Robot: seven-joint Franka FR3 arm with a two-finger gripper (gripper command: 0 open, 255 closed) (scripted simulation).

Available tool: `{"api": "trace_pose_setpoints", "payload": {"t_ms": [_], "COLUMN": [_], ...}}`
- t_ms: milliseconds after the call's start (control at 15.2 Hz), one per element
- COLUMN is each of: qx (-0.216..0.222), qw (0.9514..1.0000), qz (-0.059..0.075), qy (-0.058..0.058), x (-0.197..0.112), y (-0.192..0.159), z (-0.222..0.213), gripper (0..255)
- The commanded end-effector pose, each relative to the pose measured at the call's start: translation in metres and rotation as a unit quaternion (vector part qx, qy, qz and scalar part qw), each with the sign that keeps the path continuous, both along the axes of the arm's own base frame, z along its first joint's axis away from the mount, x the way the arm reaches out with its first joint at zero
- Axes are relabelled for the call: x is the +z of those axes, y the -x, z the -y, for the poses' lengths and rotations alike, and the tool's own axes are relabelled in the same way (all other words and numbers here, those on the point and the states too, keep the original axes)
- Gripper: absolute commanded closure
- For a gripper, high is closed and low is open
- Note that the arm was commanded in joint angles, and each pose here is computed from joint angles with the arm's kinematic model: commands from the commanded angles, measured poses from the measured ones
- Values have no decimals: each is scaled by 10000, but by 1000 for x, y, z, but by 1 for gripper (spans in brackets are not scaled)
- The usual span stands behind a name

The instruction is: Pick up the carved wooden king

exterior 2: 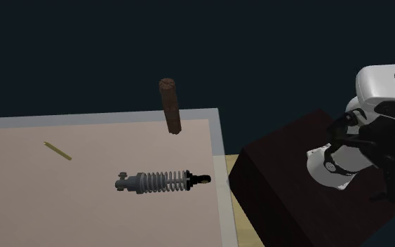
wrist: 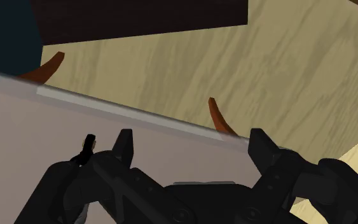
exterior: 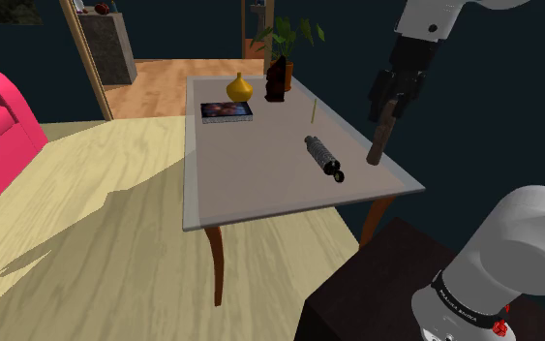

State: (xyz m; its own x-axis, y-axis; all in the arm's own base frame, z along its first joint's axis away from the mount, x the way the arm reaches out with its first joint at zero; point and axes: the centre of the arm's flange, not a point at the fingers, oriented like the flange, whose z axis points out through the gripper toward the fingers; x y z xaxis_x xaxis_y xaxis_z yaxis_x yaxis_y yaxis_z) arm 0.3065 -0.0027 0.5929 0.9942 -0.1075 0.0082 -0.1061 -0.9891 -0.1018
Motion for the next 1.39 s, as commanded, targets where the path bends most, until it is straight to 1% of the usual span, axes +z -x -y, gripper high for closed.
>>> {"api": "trace_pose_setpoints", "payload": {"t_ms": [0, 1320], "qx": [0, -146], "qw": [10000, 9997], "qz": [0, -46], "qy": [0, 184], "x": [0, -49], "y": [0, -96], "z": [0, 236], "gripper": [0, 0]}}
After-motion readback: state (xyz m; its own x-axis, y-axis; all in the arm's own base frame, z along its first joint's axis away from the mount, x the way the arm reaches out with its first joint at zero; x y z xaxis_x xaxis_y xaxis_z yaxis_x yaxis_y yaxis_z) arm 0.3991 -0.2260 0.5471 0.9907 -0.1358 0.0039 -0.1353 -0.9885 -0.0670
